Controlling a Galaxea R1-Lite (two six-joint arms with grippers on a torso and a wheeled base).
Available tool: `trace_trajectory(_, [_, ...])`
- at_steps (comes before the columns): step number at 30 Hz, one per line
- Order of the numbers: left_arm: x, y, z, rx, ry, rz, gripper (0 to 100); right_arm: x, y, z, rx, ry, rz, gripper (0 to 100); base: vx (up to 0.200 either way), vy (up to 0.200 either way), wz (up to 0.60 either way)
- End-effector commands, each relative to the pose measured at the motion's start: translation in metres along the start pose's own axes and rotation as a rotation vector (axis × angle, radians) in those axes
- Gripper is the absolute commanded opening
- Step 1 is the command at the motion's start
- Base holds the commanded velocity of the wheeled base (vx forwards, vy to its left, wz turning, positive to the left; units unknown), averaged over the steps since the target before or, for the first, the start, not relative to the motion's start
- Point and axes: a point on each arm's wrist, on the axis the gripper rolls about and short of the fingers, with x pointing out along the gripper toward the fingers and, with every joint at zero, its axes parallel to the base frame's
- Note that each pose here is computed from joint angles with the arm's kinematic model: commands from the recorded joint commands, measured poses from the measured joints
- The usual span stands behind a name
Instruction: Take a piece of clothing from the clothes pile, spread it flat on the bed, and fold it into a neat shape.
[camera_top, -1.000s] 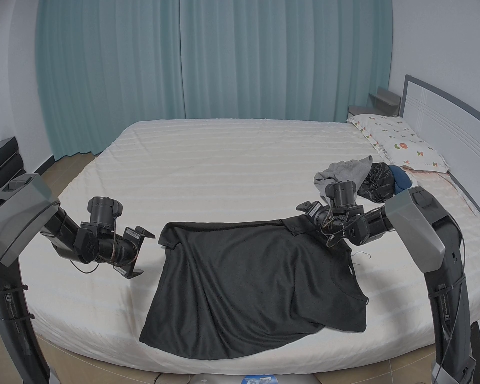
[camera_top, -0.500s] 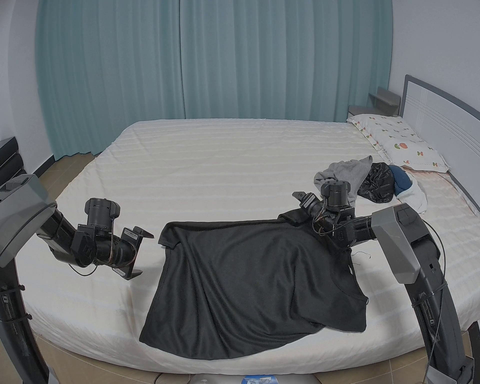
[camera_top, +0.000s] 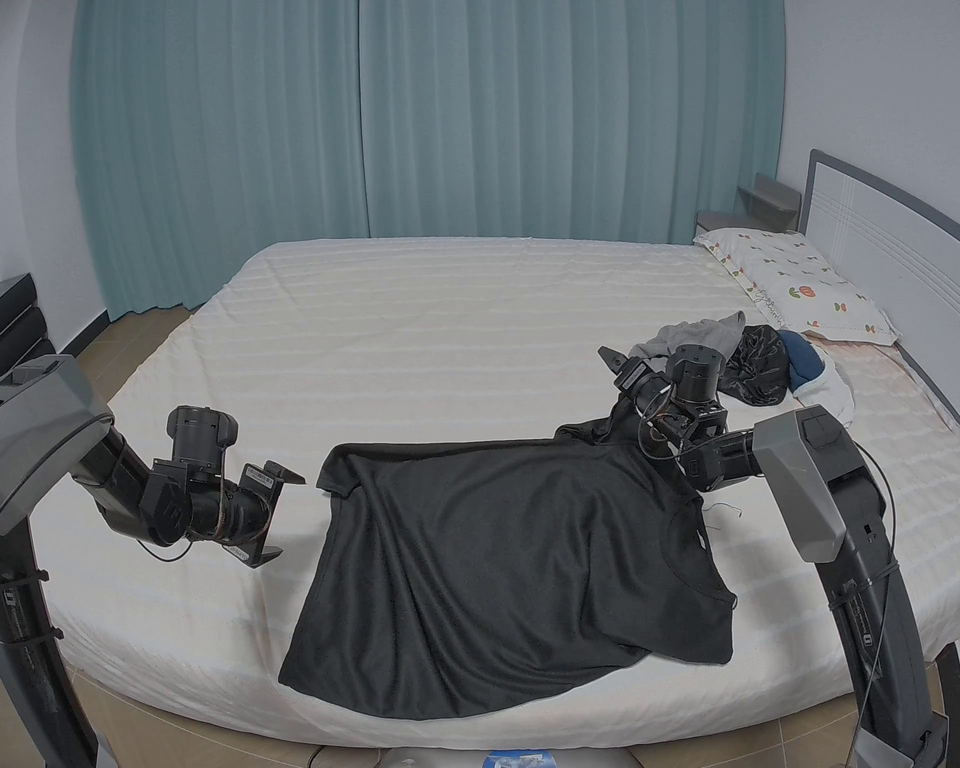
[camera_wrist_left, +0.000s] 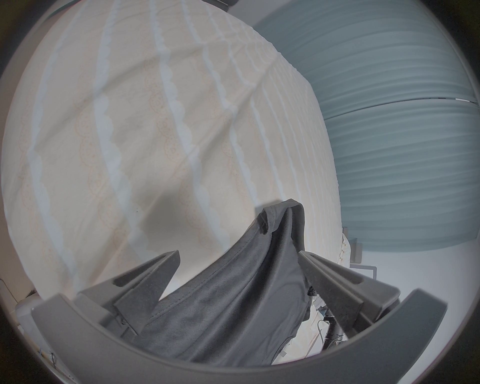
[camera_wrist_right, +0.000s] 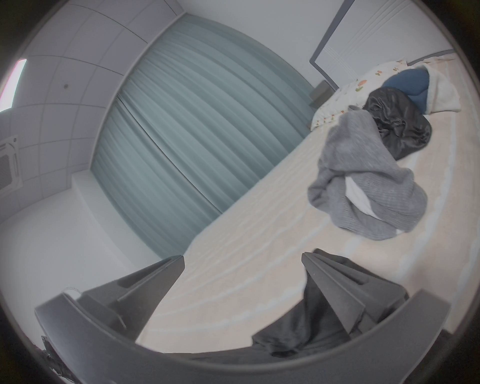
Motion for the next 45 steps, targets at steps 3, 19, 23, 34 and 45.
trace_trajectory(3, [0.0, 0.002, 0.0, 0.002, 0.0, 0.006, 100, -0.015, -0.024, 0.04, 0.024, 0.003, -0.105, 100, 0.0, 0.0, 0.0])
trace_trajectory(19, [-0.001, 0.006, -0.003, 0.009, -0.002, -0.011, 100, -0.055, -0.064, 0.018, 0.093, 0.275, -0.182, 100, 0.0, 0.0, 0.0])
trace_trajectory(23, [-0.001, 0.006, -0.003, 0.011, -0.003, -0.015, 100, -0.053, -0.069, 0.009, 0.096, 0.3, -0.2, 100, 0.0, 0.0, 0.0])
trace_trajectory(34, [0.001, 0.006, -0.002, 0.011, -0.006, -0.016, 100, -0.042, -0.081, -0.011, 0.089, 0.339, -0.229, 0, 0.0, 0.0, 0.0])
trace_trajectory(45, [0.011, -0.009, -0.011, 0.046, -0.089, -0.091, 100, -0.028, -0.077, 0.027, 0.067, 0.106, -0.205, 0, 0.0, 0.0, 0.0])
